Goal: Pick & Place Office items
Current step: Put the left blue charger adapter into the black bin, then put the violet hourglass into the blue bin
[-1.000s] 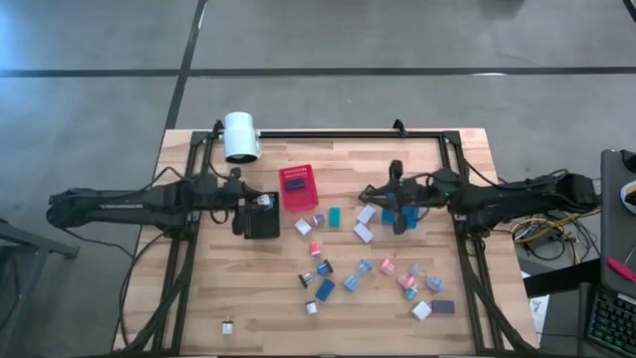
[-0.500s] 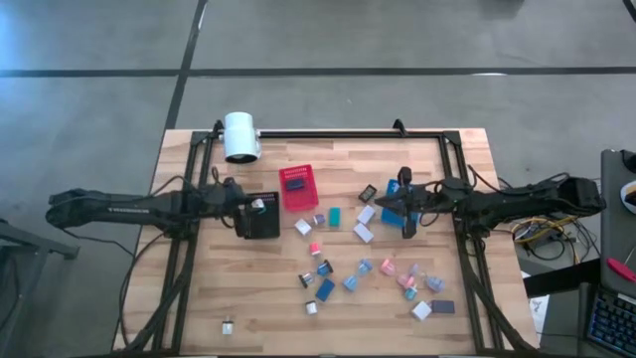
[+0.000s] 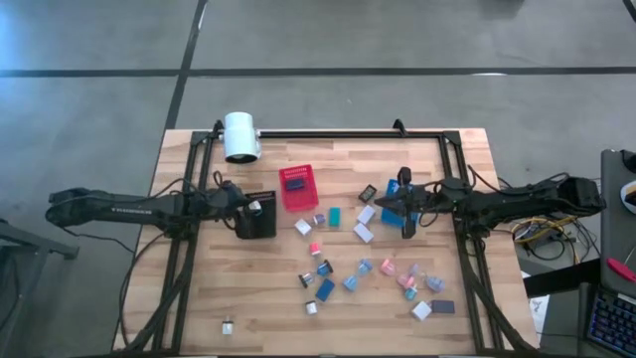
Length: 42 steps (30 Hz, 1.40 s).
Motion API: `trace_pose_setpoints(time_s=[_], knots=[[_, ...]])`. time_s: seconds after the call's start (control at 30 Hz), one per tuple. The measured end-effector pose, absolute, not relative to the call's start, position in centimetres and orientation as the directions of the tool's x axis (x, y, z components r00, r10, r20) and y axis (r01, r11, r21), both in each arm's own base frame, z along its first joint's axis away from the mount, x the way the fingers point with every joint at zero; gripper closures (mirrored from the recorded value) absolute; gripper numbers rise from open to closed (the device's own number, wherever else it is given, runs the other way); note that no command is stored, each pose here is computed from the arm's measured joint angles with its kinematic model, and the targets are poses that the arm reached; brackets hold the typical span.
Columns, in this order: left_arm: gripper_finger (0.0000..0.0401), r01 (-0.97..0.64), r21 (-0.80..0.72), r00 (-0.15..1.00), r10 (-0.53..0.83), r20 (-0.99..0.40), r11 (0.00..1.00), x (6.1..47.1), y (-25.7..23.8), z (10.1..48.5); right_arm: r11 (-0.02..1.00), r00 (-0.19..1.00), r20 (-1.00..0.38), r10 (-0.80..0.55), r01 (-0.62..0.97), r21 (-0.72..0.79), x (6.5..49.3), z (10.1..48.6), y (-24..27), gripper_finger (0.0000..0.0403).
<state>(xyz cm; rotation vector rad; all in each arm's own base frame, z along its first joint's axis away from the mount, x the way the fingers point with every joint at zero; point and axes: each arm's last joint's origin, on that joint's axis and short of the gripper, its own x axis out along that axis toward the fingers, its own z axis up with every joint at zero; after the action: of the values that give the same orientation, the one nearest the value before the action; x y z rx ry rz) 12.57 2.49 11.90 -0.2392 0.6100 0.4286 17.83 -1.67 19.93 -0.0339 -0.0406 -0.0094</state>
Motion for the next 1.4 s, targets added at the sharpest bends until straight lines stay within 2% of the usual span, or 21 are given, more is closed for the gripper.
trace_pose_setpoints(time_s=[0.4, 0.6, 0.77, 0.9, 1.03, 1.2, 1.3, 1.4], knots=[[0.0250, -0.459, -0.089, 0.737, 0.323, -0.594, 0.884, 13.0, 2.6, 12.3, 0.999, 0.999, 0.041, -0.008, 0.010, -0.041, 17.8, 19.9, -1.7, 0.0394], [0.0167, -0.479, -0.075, 0.731, 0.350, -0.586, 0.874, 13.0, 2.7, 12.5, 0.999, 0.999, 0.040, -0.008, 0.010, -0.041, 17.8, 19.9, -1.7, 0.0394], [0.0159, -0.480, -0.078, 0.733, 0.350, -0.583, 0.874, 13.1, 2.7, 12.6, 0.999, 0.999, 0.040, -0.008, 0.010, -0.041, 17.8, 19.9, -1.7, 0.0394], [0.0161, -0.446, -0.078, 0.768, 0.337, -0.544, 0.891, 13.8, 2.7, 14.3, 0.999, 0.999, 0.040, -0.008, 0.010, -0.041, 17.8, 19.9, -1.7, 0.0394], [0.0161, -0.379, -0.076, 0.837, 0.307, -0.453, 0.922, 14.7, 2.7, 17.4, 0.999, 0.999, 0.040, -0.008, 0.009, -0.040, 17.8, 19.9, -1.7, 0.0394], [0.0193, -0.319, -0.002, 0.906, 0.304, -0.294, 0.948, 15.0, 2.7, 21.9, 0.999, 0.999, 0.040, -0.008, 0.009, -0.039, 17.8, 19.9, -1.7, 0.0394], [0.0243, -0.284, 0.079, 0.934, 0.295, -0.204, 0.955, 14.7, 2.6, 23.8, 0.999, 0.999, 0.040, -0.008, 0.009, -0.040, 17.8, 19.9, -1.7, 0.0394], [0.0312, -0.233, 0.130, 0.964, 0.246, -0.100, 0.964, 14.2, 2.4, 24.9, 0.999, 0.999, 0.040, -0.008, 0.009, -0.040, 17.8, 19.9, -1.7, 0.0394]])
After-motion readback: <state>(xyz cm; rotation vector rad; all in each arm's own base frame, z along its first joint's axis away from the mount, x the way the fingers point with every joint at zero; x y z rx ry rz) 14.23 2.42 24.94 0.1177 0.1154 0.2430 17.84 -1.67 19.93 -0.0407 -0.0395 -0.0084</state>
